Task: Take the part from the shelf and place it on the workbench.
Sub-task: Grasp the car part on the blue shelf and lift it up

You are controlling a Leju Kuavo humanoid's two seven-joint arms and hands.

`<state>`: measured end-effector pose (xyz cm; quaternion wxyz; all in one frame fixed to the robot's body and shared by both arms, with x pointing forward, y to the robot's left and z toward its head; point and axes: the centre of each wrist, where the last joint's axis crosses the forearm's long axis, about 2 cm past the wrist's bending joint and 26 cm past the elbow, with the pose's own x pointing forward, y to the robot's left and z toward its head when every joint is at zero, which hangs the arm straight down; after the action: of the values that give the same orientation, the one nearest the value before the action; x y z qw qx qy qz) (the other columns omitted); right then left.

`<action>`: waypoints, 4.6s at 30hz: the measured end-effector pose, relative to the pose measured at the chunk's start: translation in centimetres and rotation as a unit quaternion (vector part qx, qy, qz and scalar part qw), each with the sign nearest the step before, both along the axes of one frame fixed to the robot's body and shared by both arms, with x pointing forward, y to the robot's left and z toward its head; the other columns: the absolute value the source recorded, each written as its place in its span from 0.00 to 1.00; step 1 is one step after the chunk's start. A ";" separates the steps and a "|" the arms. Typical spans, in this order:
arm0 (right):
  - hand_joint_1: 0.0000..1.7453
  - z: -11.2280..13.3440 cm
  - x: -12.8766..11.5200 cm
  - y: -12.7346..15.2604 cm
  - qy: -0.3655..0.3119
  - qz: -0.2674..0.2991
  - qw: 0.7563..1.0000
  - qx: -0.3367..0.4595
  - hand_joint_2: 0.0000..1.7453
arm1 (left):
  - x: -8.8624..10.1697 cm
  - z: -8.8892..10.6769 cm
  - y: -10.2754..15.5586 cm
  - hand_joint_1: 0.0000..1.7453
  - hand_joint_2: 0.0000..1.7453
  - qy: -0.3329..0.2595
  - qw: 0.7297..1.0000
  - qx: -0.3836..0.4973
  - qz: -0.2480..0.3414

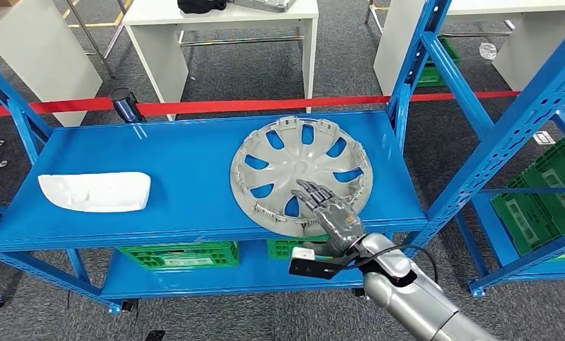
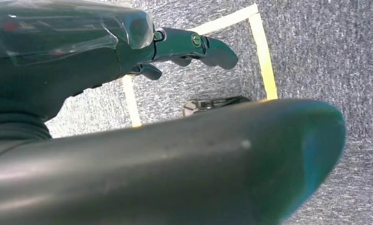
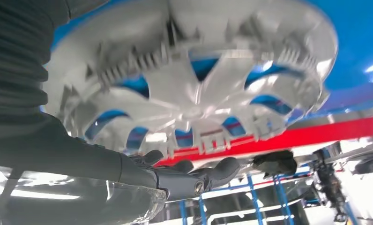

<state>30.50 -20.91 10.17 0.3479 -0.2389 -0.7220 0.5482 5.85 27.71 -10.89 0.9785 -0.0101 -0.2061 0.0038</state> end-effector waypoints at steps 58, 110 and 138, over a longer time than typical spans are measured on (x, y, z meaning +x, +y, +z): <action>0.00 0.5 3.9 -2.7 0.017 -0.044 0.995 -0.083 1.00 | -0.2 0.0 0.1 0.00 0.00 0.008 1.000 0.013 0.011; 0.00 2.9 5.1 -4.1 0.051 -0.020 0.995 -0.090 1.00 | 0.9 0.1 0.8 0.00 0.00 0.007 1.000 0.003 0.005; 0.00 0.1 3.5 -5.7 0.095 0.014 0.978 -0.186 1.00 | 1.6 0.3 1.7 0.00 0.00 -0.001 1.000 0.007 0.002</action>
<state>34.01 -26.59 10.30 0.3562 -0.2363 -0.5745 0.6980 7.47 29.39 -10.63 0.9783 -0.0031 -0.2071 0.0040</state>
